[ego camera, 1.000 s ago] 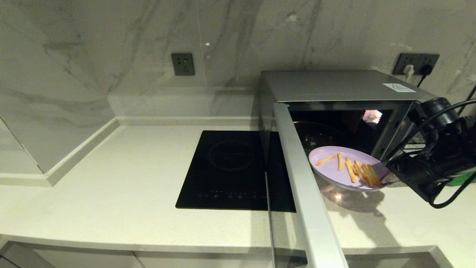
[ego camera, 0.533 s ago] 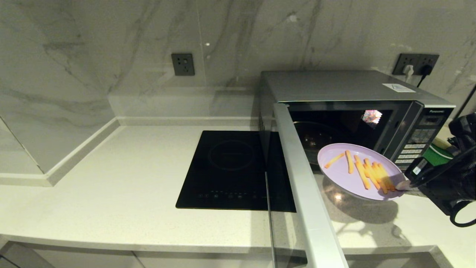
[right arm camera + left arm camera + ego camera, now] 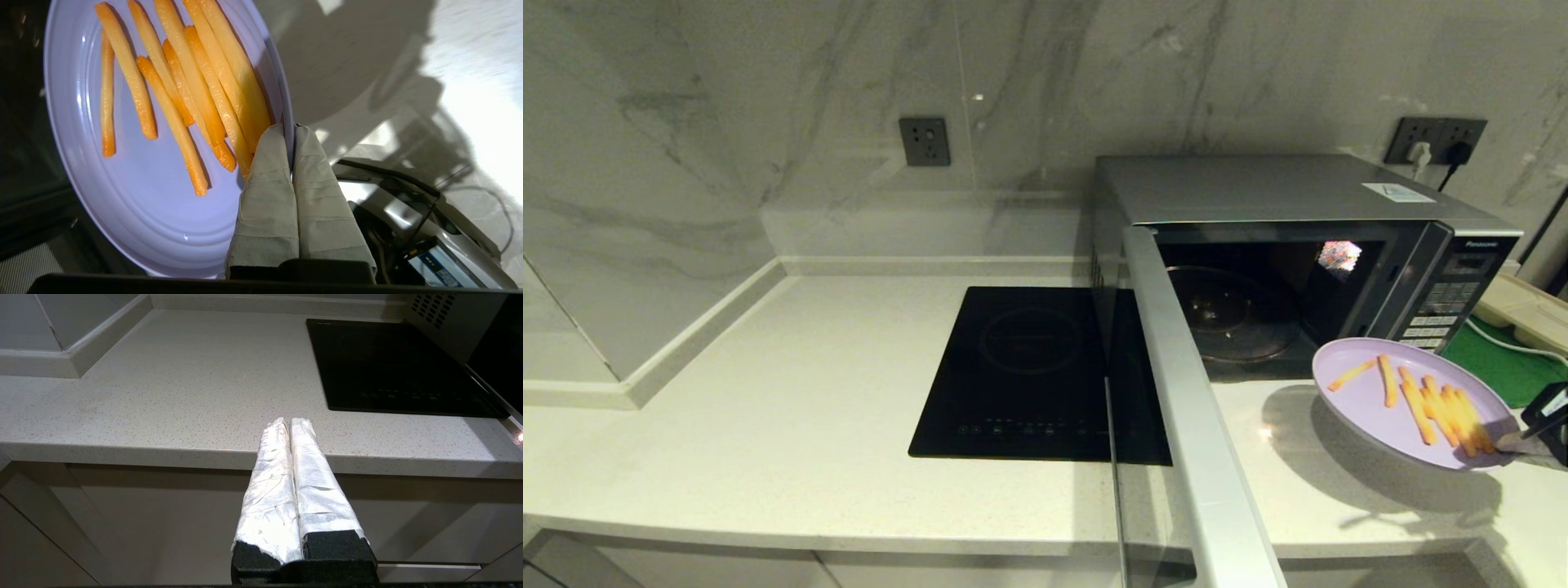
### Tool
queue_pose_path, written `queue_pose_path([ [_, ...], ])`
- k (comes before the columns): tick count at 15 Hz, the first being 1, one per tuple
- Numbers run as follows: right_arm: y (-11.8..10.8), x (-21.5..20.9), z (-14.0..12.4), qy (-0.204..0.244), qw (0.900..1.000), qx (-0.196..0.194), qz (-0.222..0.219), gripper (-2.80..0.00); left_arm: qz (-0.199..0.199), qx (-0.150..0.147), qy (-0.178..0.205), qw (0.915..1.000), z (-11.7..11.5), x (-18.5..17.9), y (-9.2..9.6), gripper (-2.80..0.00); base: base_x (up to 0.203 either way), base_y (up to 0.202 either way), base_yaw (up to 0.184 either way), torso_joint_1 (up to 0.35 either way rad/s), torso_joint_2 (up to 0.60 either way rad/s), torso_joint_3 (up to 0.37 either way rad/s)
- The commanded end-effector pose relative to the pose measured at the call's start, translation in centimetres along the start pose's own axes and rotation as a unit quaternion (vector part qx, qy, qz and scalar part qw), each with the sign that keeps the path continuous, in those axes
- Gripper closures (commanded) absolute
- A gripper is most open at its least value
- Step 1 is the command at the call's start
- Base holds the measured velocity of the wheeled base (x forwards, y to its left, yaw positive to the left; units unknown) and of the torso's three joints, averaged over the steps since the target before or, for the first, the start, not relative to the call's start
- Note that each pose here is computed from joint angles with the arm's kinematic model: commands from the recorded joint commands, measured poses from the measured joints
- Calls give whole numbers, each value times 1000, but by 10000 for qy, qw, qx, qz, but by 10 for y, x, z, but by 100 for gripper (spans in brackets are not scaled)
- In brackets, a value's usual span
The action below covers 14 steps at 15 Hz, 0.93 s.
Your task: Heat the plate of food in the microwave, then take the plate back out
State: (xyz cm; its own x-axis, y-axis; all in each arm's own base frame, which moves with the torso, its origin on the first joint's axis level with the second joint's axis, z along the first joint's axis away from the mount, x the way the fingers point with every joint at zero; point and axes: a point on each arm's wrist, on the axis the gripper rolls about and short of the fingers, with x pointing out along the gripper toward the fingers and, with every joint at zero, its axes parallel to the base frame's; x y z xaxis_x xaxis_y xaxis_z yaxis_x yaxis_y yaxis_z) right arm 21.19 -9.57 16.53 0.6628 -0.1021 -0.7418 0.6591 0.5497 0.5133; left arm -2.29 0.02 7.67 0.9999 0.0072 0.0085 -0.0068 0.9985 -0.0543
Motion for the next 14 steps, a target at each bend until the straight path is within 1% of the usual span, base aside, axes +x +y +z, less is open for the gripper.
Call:
queue_pose_path([
  [1,-29,-2,19,-98,9996,242,-125,0,2,-5,-3,10000,0,0,0,0,0,0,0,0,0,0],
  [3,-53,-2,32,-159,9990,359,-235,0,2,-5,-3,10000,0,0,0,0,0,0,0,0,0,0],
  [5,-80,-2,43,-212,9974,564,-388,0,2,-5,-3,10000,0,0,0,0,0,0,0,0,0,0],
  [8,-129,0,62,-314,9941,825,-627,0,2,-5,-3,10000,0,0,0,0,0,0,0,0,0,0],
  [9,-144,3,67,-354,9936,838,-667,0,2,-5,-3,10000,0,0,0,0,0,0,0,0,0,0],
  [10,-155,6,69,-350,9939,775,-698,0,2,-5,-3,10000,0,0,0,0,0,0,0,0,0,0],
  [11,-160,9,70,-326,9944,731,-684,0,2,-5,-3,10000,0,0,0,0,0,0,0,0,0,0],
  [14,-172,15,78,-315,9935,829,-715,0,2,-5,-3,10000,0,0,0,0,0,0,0,0,0,0],
])
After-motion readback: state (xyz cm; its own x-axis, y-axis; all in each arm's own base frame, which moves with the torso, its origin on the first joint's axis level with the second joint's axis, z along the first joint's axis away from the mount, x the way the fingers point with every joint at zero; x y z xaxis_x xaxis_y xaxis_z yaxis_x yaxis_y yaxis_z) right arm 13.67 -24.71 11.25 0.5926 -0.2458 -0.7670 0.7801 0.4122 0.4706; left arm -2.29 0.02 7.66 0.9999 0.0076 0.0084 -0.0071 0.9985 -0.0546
